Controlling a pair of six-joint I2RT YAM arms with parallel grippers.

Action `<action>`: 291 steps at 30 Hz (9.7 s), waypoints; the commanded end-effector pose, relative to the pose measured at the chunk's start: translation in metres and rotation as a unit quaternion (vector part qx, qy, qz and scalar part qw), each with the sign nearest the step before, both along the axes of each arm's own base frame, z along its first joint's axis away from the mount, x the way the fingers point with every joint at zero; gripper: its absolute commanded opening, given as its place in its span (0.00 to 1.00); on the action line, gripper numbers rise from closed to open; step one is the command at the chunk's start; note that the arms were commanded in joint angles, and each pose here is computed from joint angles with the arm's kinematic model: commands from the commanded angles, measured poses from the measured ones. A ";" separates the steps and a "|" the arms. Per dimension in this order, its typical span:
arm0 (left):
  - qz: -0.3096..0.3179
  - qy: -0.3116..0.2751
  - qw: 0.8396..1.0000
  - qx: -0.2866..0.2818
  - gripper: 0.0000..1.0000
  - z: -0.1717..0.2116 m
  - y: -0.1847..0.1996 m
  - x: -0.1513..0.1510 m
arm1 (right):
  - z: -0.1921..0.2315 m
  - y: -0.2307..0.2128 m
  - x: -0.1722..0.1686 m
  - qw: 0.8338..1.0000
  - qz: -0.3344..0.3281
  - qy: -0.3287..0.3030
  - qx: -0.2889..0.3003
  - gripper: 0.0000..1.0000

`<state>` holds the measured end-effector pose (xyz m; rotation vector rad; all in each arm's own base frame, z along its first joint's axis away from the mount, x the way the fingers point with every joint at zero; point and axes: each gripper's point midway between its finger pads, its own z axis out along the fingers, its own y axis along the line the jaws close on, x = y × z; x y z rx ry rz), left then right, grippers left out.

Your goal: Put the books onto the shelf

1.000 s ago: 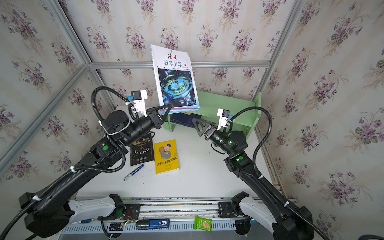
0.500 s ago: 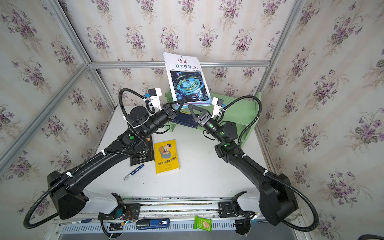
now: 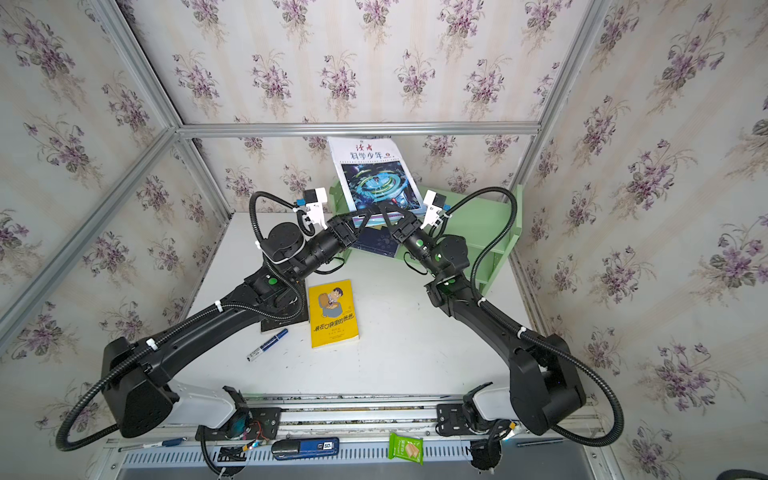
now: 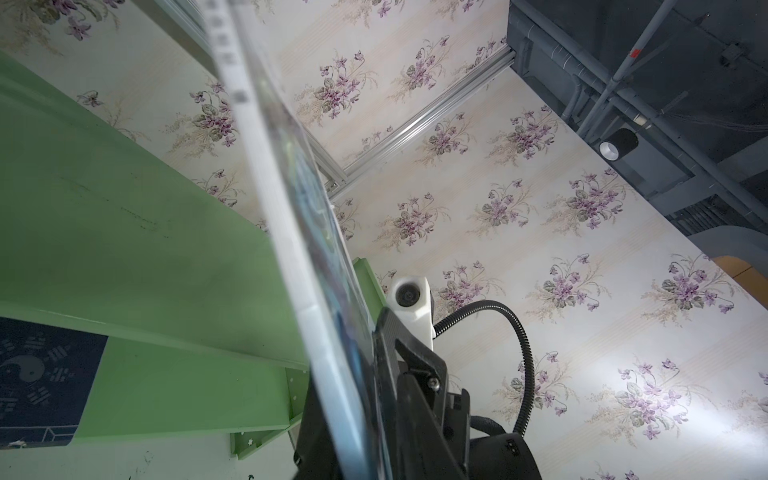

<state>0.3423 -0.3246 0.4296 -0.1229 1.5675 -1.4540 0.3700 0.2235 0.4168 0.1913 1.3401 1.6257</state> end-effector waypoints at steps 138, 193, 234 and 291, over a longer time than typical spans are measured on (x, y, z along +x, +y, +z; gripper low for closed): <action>0.106 0.194 0.971 0.094 0.99 -0.142 0.084 0.112 | -0.091 -0.099 0.059 0.972 0.001 0.207 -0.112 0.09; 0.114 0.233 0.964 -0.053 0.99 -0.147 0.075 0.153 | -0.119 -0.109 0.063 0.962 -0.038 0.241 -0.124 0.06; 0.139 0.258 0.954 -0.060 0.81 -0.165 0.068 0.162 | -0.140 -0.139 0.058 0.905 -0.120 0.296 -0.280 0.32; 0.176 0.167 0.947 0.209 0.99 -0.183 0.183 -0.013 | -0.100 -0.039 -0.046 0.895 -0.045 0.077 -0.438 0.63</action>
